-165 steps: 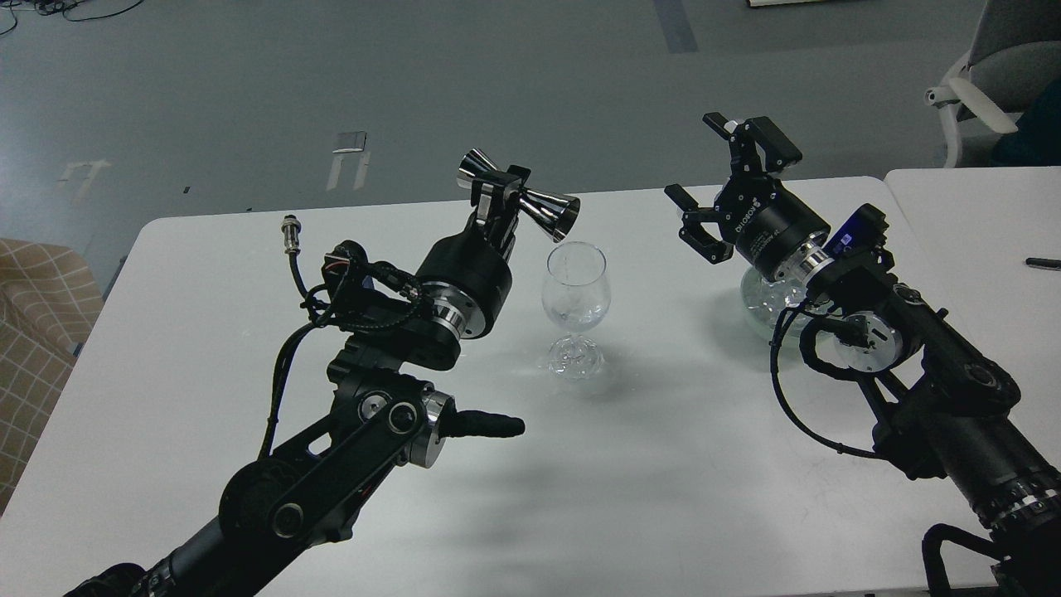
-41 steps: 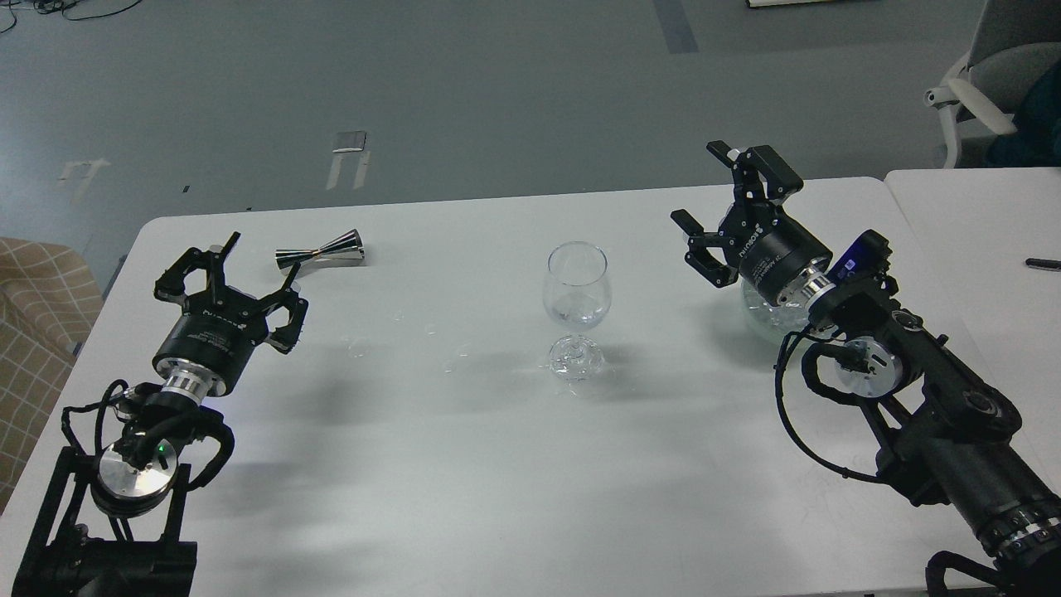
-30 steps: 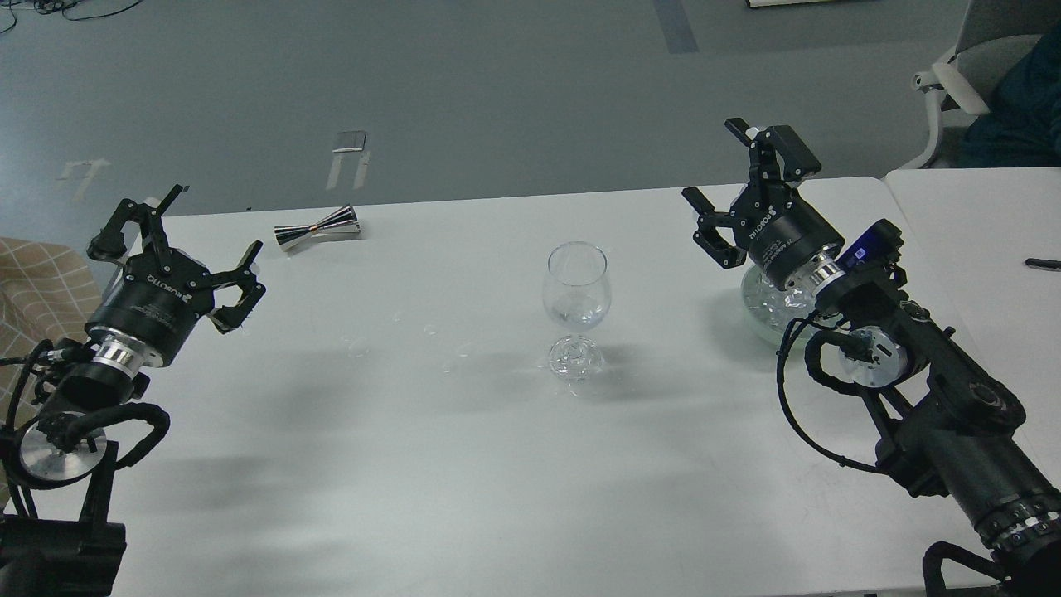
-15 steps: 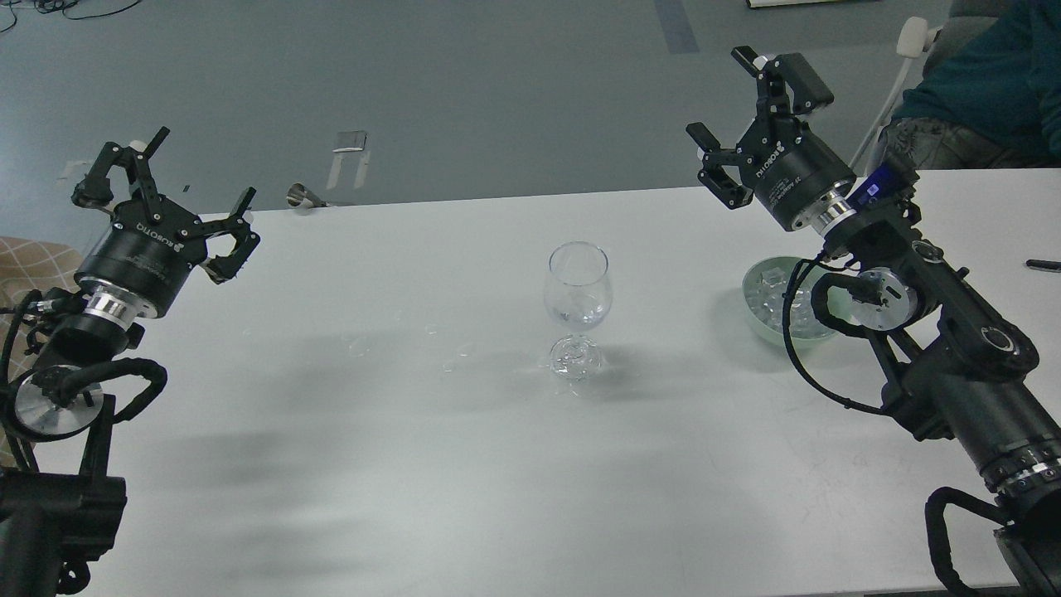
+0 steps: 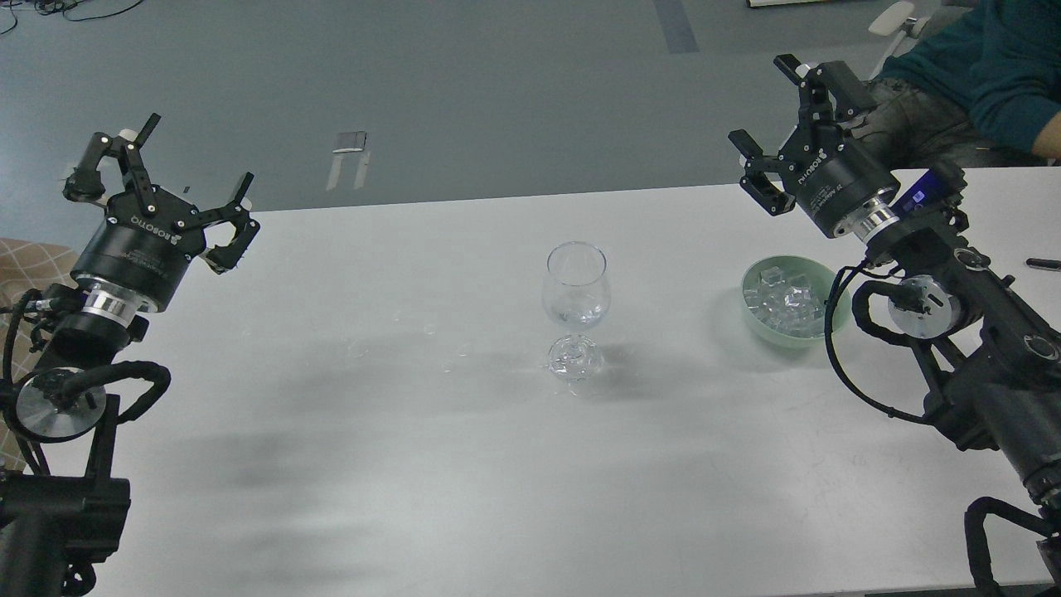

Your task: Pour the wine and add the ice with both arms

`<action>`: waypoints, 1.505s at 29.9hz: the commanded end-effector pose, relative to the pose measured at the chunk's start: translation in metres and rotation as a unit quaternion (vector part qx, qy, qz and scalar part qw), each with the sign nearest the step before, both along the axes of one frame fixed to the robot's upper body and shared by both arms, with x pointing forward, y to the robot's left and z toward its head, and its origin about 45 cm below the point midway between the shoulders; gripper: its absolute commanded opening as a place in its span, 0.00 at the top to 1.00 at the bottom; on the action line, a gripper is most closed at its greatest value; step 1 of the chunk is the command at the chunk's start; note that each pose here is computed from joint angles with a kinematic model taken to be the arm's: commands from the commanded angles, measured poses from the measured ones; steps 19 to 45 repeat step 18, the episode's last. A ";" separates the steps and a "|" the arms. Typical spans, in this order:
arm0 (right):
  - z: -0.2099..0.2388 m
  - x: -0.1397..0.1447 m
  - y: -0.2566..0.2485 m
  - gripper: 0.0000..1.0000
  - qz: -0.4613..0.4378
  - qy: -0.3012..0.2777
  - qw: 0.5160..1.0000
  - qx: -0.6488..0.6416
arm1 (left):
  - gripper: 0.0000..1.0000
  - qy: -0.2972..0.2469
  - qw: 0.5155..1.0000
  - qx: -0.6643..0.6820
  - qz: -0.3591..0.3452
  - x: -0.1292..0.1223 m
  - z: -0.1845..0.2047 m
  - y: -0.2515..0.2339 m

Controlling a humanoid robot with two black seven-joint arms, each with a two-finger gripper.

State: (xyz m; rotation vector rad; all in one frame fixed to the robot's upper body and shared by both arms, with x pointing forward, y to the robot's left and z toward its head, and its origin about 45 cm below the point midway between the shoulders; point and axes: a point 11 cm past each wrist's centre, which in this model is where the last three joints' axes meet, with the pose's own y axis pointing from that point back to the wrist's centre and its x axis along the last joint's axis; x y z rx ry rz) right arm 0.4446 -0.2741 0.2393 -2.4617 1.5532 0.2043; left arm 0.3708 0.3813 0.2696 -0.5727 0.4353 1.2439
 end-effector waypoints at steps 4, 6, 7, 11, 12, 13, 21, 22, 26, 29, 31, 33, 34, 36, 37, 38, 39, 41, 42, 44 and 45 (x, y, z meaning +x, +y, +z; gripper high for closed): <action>-0.003 -0.002 -0.008 0.00 -0.011 0.003 1.000 0.004 | 0.01 -0.003 0.999 -0.005 0.037 0.005 0.002 0.007; -0.001 -0.001 -0.010 0.00 -0.013 0.003 1.000 0.006 | 0.01 0.000 0.999 -0.007 0.044 0.005 0.001 0.009; 0.002 0.000 -0.010 0.00 -0.014 -0.001 1.000 0.008 | 0.01 0.000 0.999 -0.007 0.044 0.005 0.002 0.010; 0.024 0.010 -0.007 0.00 -0.015 -0.023 0.999 0.019 | 0.01 0.010 0.999 0.007 0.041 0.002 -0.001 0.014; 0.026 0.012 -0.003 0.00 -0.012 -0.025 0.999 0.022 | 0.01 0.010 0.999 0.009 0.041 0.001 -0.002 0.016; 0.031 0.012 0.017 0.00 0.013 -0.033 0.999 0.029 | 0.01 0.010 0.999 0.009 0.042 0.001 -0.001 0.017; 0.024 0.012 0.032 0.00 0.015 -0.025 0.998 0.047 | 0.01 0.011 0.999 0.006 0.037 0.000 -0.005 0.013; 0.024 0.012 0.032 0.00 0.015 -0.025 0.998 0.047 | 0.01 0.011 0.999 0.006 0.037 0.000 -0.005 0.013; 0.024 0.012 0.032 0.00 0.015 -0.025 0.998 0.047 | 0.01 0.011 0.999 0.006 0.037 0.000 -0.005 0.013; 0.024 0.012 0.032 0.00 0.015 -0.025 0.998 0.047 | 0.01 0.011 0.999 0.006 0.037 0.000 -0.005 0.013; 0.024 0.012 0.032 0.00 0.015 -0.025 0.998 0.047 | 0.01 0.011 0.999 0.006 0.037 0.000 -0.005 0.013; 0.024 0.012 0.032 0.00 0.015 -0.025 0.998 0.047 | 0.01 0.011 0.999 0.006 0.037 0.000 -0.005 0.013; 0.024 0.012 0.032 0.00 0.015 -0.025 0.998 0.047 | 0.01 0.011 0.999 0.006 0.037 0.000 -0.005 0.013; 0.024 0.012 0.032 0.00 0.015 -0.025 0.998 0.047 | 0.01 0.011 0.999 0.006 0.037 0.000 -0.005 0.013; 0.024 0.012 0.032 0.00 0.015 -0.025 0.998 0.047 | 0.01 0.011 0.999 0.006 0.037 0.000 -0.005 0.013; 0.024 0.012 0.032 0.00 0.015 -0.025 0.998 0.047 | 0.01 0.011 0.999 0.006 0.037 0.000 -0.005 0.013; 0.024 0.012 0.032 0.00 0.015 -0.025 0.998 0.047 | 0.01 0.011 0.999 0.006 0.037 0.000 -0.005 0.013; 0.024 0.012 0.032 0.00 0.015 -0.025 0.998 0.047 | 0.01 0.011 0.999 0.006 0.037 0.000 -0.005 0.013; 0.024 0.012 0.032 0.00 0.015 -0.025 0.998 0.047 | 0.01 0.011 0.999 0.006 0.037 0.000 -0.005 0.013; 0.024 0.012 0.032 0.00 0.015 -0.025 0.998 0.047 | 0.01 0.011 0.999 0.006 0.037 0.000 -0.005 0.013; 0.024 0.012 0.032 0.00 0.015 -0.025 0.998 0.047 | 0.01 0.011 0.999 0.006 0.037 0.000 -0.005 0.013</action>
